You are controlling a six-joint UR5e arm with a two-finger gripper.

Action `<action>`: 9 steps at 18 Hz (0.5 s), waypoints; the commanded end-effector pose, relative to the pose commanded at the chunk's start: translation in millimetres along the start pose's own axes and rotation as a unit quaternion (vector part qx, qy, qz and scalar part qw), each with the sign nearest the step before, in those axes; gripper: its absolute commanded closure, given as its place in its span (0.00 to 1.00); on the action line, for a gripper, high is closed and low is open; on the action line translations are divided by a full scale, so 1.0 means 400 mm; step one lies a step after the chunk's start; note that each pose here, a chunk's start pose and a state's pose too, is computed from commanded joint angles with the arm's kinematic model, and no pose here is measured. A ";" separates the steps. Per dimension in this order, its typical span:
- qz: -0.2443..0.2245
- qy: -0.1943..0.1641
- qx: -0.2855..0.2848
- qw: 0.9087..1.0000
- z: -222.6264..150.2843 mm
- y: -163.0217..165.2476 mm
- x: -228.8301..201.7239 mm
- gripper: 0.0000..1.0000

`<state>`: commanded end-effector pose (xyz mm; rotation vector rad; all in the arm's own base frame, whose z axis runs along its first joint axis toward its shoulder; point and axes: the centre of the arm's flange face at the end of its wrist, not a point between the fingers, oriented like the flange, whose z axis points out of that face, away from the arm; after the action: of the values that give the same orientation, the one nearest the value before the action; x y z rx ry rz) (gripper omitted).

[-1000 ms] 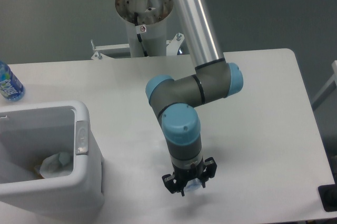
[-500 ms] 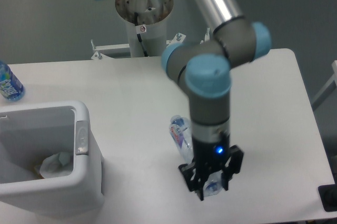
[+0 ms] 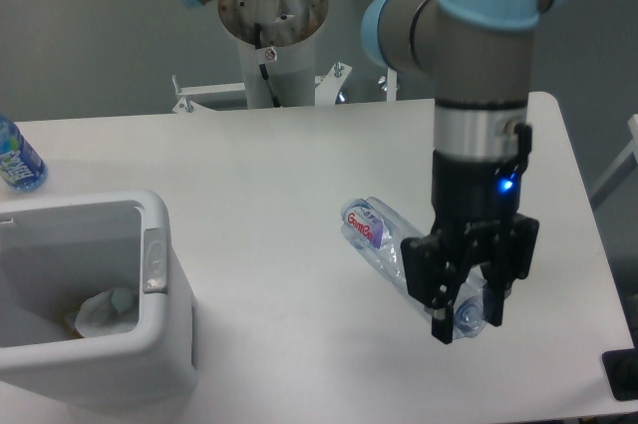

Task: Place the trash in the trash can
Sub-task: 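Lift the bottle and carry it over the trash bin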

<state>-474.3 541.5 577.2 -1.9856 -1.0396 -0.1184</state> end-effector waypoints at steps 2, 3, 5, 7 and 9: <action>0.003 0.004 0.001 1.000 -0.011 0.005 0.026 0.61; 0.006 0.007 0.000 1.000 -0.010 0.011 0.042 0.61; 0.017 0.018 -0.002 1.000 -0.014 0.027 0.097 0.61; 0.032 0.030 -0.004 0.999 -0.016 0.047 0.157 0.61; 0.043 0.039 -0.009 0.998 -0.007 0.068 0.206 0.61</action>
<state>-400.8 583.3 597.3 -2.0226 -0.9056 -0.1588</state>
